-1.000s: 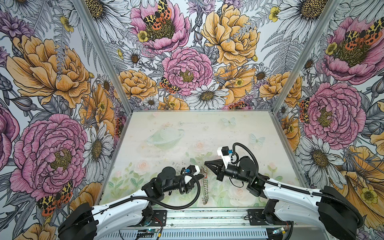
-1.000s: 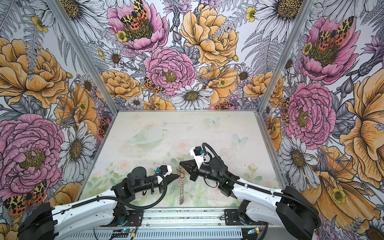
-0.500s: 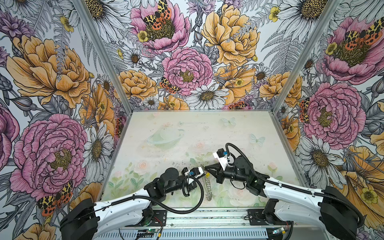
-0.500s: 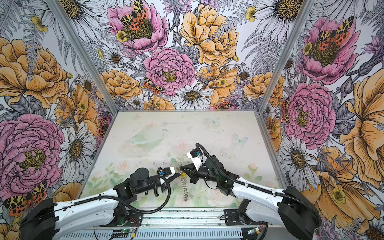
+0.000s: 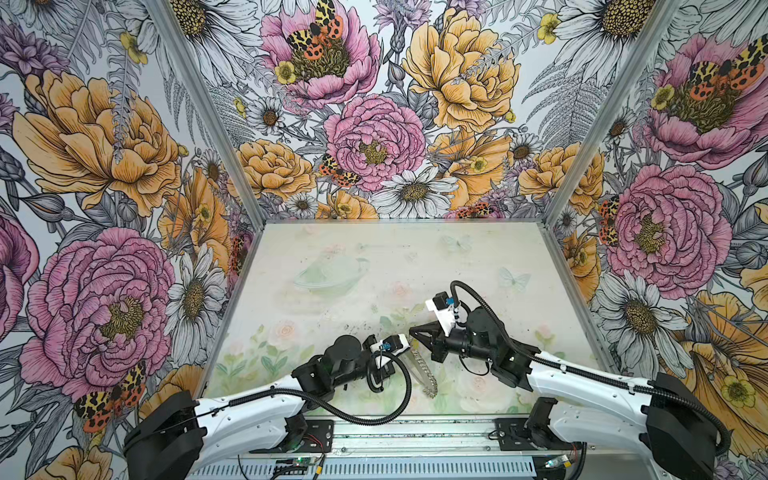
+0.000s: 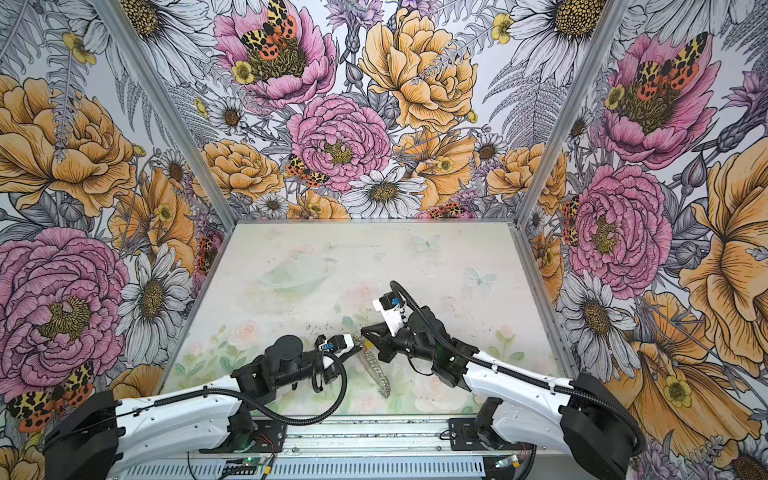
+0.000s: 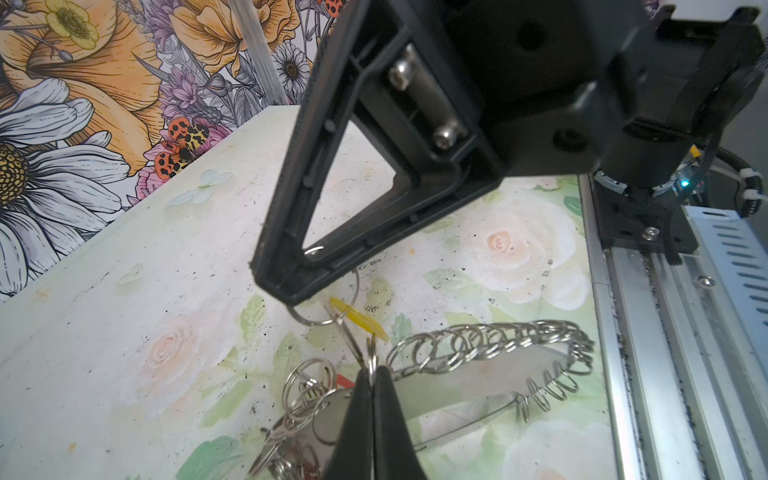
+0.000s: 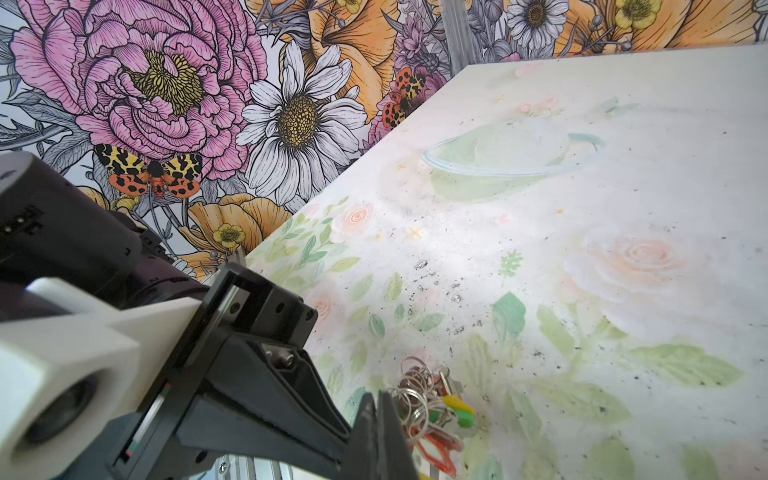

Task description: Put the keys on the keyring

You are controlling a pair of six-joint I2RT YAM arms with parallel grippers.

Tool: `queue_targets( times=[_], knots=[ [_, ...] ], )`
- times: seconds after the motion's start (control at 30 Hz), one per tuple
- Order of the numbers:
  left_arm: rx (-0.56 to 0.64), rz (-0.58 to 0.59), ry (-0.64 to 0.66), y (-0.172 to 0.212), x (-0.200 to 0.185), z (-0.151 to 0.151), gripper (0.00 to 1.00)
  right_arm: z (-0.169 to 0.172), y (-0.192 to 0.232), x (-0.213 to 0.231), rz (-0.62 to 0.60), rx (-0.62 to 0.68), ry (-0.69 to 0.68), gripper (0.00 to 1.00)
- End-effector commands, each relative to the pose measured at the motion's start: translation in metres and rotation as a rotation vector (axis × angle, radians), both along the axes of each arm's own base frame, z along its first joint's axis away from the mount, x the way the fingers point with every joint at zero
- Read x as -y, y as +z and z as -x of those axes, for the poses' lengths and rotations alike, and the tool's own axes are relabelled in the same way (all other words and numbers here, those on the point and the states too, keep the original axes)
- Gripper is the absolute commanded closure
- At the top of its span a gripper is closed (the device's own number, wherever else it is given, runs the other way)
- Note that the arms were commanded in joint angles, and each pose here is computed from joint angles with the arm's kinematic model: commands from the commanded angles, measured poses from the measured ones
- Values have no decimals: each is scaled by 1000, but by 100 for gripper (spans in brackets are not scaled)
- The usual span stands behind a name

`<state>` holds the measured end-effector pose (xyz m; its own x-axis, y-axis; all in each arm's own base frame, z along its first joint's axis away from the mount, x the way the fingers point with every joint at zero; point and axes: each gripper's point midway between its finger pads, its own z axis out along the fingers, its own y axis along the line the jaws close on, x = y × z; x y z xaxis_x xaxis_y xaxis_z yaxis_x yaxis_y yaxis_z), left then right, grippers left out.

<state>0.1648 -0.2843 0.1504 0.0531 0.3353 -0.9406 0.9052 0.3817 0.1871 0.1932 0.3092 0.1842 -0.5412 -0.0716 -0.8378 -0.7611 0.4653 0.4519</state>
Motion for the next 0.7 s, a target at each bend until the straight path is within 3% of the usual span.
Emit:
queue_targets(
  times=[0.0,0.33,0.67],
  knots=[
    [72,67,10,30,6,-5,100,-2,13,-4,-24,-6,-12,100],
    [89,76,38,33,1,-8,100,-1,-1,-9,20,-59,-7,100],
    [89,50,35,27,-2,-6,100,-9,7,6,47,-11,-69,100]
  ],
)
